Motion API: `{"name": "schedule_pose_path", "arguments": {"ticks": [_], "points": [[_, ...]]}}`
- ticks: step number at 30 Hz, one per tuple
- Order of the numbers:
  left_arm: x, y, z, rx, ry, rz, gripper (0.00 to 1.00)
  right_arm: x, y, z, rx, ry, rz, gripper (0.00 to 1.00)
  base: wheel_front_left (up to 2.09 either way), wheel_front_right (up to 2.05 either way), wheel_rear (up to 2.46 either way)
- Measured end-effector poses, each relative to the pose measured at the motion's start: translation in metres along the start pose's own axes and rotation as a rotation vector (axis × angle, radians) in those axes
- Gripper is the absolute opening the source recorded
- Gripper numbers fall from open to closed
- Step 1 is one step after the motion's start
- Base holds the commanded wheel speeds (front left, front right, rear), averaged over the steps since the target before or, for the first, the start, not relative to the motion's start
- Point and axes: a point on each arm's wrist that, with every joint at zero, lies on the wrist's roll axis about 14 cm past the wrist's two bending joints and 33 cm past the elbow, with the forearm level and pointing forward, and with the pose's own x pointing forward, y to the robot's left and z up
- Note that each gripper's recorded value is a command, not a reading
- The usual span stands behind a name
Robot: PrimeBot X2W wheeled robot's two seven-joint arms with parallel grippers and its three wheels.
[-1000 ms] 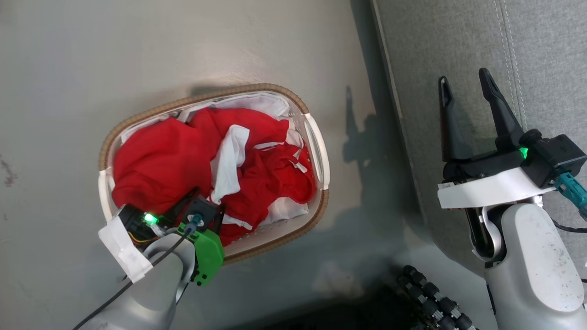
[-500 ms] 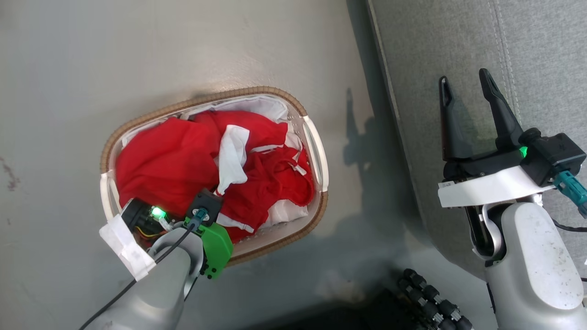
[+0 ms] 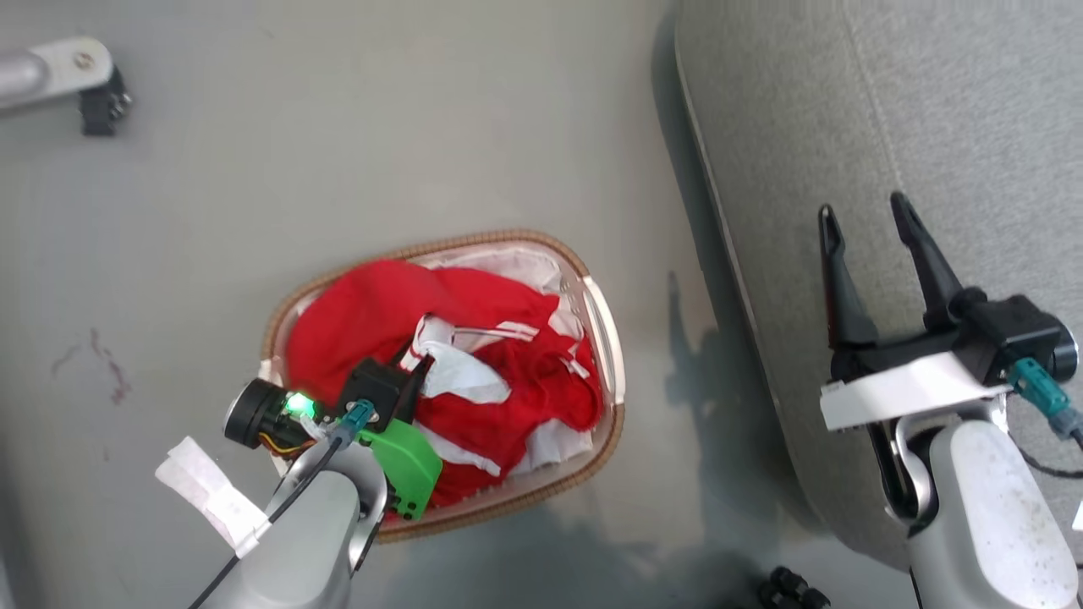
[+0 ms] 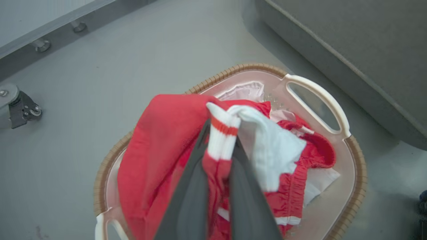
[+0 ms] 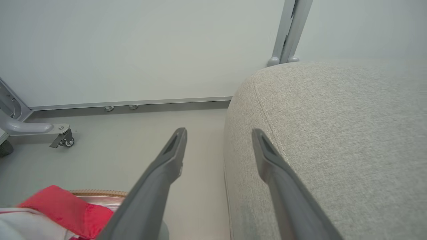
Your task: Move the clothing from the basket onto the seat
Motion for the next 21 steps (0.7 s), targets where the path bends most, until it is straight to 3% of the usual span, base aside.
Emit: {"name": "schedule_pose_path", "arguments": {"ticks": [8, 21], "points": [[-0.038, 0.005, 0.101, 0.101, -0.274, 0.053, 0.00, -0.032, 0.005, 0.029, -0.018, -0.049, 0.009, 1.00, 0.00, 0.00, 0.00], [-0.140, -0.006, 0.258, 0.519, -0.648, 0.117, 0.00, -0.079, 0.029, 0.078, -0.011, -0.176, 0.075, 1.00, 0.00, 0.00, 0.00]]}}
